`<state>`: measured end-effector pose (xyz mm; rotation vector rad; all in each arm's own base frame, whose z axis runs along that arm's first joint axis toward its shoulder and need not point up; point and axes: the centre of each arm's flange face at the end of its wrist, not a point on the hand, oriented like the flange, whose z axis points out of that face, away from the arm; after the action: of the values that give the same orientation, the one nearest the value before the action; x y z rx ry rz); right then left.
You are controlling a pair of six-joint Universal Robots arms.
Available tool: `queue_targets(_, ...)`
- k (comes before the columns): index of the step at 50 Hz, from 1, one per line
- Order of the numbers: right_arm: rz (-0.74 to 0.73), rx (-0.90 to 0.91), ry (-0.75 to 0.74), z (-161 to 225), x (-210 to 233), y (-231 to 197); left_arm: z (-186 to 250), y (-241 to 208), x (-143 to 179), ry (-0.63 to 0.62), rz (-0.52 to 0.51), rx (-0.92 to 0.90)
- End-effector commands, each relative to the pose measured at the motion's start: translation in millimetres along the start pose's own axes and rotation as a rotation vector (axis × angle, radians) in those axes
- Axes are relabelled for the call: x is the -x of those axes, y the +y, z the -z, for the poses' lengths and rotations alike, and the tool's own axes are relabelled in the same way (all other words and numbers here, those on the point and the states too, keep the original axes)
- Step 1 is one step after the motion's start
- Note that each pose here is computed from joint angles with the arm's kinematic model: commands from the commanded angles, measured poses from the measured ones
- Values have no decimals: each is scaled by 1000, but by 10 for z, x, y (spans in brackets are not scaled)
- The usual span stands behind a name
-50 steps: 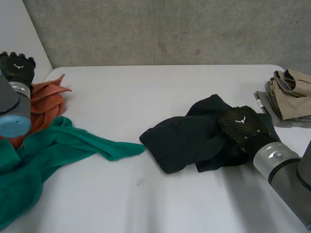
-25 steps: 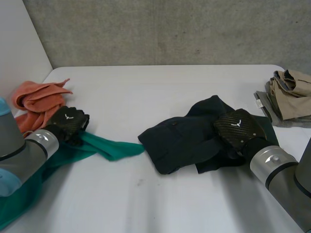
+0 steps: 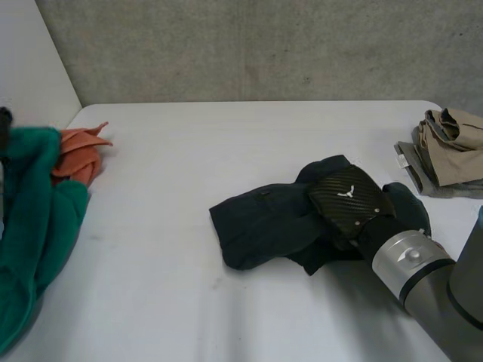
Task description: Fold the laundry.
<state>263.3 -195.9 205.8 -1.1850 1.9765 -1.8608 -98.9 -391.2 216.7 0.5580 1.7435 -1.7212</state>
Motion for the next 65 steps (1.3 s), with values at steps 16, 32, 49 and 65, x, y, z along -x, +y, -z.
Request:
queue_targets(16, -92, -77, -387, -256, 1084, -372, 1072, -620, -153, 315, 328, -81)
queue_targets(32, -239, 16, -102, 186, -111, -751, 2093, -657, -691, 745, 446, 12)
queue_targets(49, -299, 102, -122, 287, -314, -281, 2122, -648, -1431, 741, 443, 42)
queue_targets(65, -284, -65, -190, 292, -96, -718, 1991, -846, -711, 589, 582, -15)
